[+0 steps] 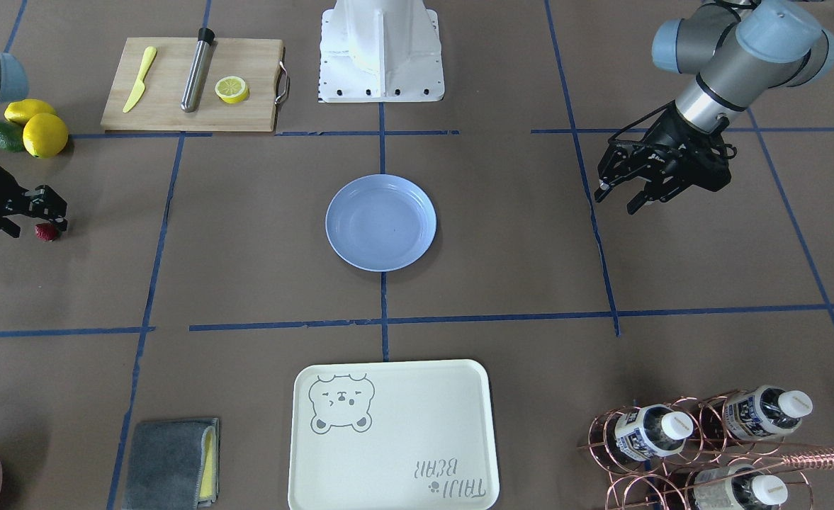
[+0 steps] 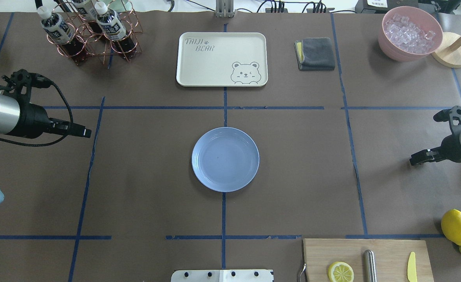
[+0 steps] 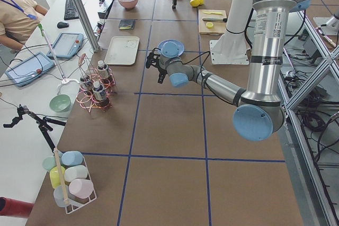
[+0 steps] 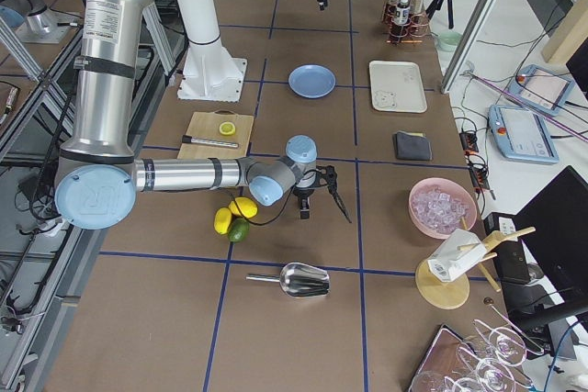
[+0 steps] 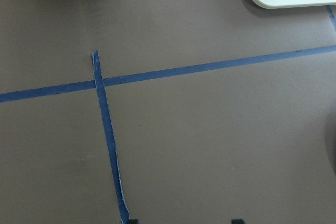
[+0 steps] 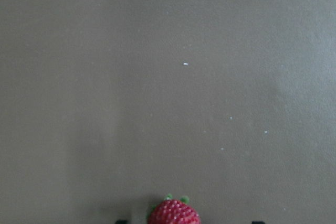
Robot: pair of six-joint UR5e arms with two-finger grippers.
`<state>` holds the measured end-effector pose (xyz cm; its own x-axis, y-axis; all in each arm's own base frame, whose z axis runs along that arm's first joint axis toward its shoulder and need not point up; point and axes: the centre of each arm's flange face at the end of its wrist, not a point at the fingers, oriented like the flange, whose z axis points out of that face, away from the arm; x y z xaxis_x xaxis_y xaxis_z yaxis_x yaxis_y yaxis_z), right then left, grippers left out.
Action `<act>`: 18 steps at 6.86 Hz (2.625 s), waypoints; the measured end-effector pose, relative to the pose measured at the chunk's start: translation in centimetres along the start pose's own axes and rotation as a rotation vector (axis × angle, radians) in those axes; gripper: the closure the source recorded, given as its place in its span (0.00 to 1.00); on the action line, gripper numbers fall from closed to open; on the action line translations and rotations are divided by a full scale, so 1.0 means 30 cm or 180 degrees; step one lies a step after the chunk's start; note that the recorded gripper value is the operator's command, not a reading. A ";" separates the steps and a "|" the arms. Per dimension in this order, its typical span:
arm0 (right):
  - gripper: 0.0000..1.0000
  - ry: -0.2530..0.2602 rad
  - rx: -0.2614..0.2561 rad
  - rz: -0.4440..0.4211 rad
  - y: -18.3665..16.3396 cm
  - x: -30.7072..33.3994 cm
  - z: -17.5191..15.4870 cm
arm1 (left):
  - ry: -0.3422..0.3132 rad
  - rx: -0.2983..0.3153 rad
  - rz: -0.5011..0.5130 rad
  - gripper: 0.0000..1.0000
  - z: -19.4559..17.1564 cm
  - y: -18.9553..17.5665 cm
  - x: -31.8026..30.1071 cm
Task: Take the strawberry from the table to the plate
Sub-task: 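Lift the red strawberry with the right gripper, then carry the strawberry with the right gripper over the light blue plate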
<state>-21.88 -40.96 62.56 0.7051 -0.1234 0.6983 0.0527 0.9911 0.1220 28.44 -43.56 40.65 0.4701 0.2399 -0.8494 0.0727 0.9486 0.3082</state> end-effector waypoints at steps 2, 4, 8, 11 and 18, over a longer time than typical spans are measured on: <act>0.85 -0.0002 0.0005 -0.0006 -0.003 -0.004 0.001 | -0.0002 0.0000 0.0001 0.30 0.002 0.000 -0.001; 1.00 -0.0009 0.0020 -0.0016 -0.010 -0.013 -0.003 | -0.0007 -0.0004 -0.0005 0.30 0.004 0.002 -0.004; 1.00 -0.0219 0.0230 -0.0078 -0.062 -0.165 -0.132 | -0.0031 0.0012 0.0071 0.30 -0.014 0.009 -0.031; 1.00 -0.0697 0.0314 0.0421 -0.137 -0.586 -0.199 | -0.0368 0.0004 0.0657 0.30 -0.113 0.065 -0.290; 1.00 -0.0726 0.0228 0.1181 -0.141 -1.729 -0.148 | -0.0740 0.0027 0.1248 0.00 -0.502 0.165 -0.865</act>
<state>-55.53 -38.52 22.70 0.4925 0.2246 0.8408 -0.2296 0.9654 -0.1234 3.35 -41.97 57.76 0.6485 0.5269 -0.5494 -0.1433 0.7934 0.5916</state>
